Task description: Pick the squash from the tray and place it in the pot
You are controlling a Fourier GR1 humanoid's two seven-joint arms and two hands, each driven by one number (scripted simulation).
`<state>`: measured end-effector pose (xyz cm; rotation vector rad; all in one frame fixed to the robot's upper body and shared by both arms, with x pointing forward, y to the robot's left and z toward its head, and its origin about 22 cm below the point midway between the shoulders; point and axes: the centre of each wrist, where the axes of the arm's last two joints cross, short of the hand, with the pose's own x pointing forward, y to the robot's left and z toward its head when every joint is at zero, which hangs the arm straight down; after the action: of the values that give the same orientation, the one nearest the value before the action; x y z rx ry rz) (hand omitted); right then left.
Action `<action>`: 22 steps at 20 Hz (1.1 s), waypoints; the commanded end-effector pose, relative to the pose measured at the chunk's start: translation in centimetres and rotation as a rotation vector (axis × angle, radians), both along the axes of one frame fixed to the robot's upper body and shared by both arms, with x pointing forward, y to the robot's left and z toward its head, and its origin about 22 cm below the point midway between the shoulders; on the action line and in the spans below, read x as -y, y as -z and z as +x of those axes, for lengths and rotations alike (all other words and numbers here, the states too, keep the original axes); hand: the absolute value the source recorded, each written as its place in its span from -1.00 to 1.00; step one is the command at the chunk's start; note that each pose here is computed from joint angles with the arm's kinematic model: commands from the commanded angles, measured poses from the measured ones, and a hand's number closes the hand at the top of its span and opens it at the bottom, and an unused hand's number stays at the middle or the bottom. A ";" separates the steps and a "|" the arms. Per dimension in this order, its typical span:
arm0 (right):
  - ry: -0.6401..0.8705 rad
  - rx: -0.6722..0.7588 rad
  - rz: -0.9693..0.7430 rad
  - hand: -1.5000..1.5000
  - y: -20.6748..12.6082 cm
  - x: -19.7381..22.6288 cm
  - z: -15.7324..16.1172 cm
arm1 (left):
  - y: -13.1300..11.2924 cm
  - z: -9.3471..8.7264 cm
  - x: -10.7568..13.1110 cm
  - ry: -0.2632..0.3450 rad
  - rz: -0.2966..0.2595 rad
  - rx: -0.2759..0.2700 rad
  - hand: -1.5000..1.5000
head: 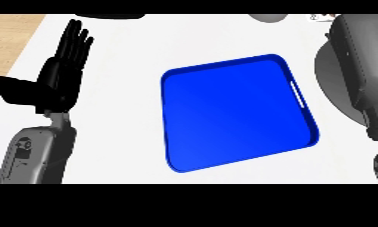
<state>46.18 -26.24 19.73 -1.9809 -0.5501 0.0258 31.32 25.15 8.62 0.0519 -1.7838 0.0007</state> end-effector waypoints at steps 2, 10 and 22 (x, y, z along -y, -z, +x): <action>0.167 0.130 0.089 1.00 1.4 1.1 -0.4 | 0.7 -0.2 -1.5 -0.040 -0.011 -0.015 0.00; 0.125 0.136 0.105 1.00 7.2 6.4 -3.5 | 1.1 -0.8 -1.8 -0.074 0.001 -0.033 0.00; 0.171 0.025 0.241 1.00 10.0 13.2 -5.5 | 0.6 0.1 -0.7 -0.021 -0.003 -0.023 0.00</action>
<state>40.92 -38.33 10.51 -1.8714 -0.4555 -0.0923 30.55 26.91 8.02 0.0888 -1.7680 0.0384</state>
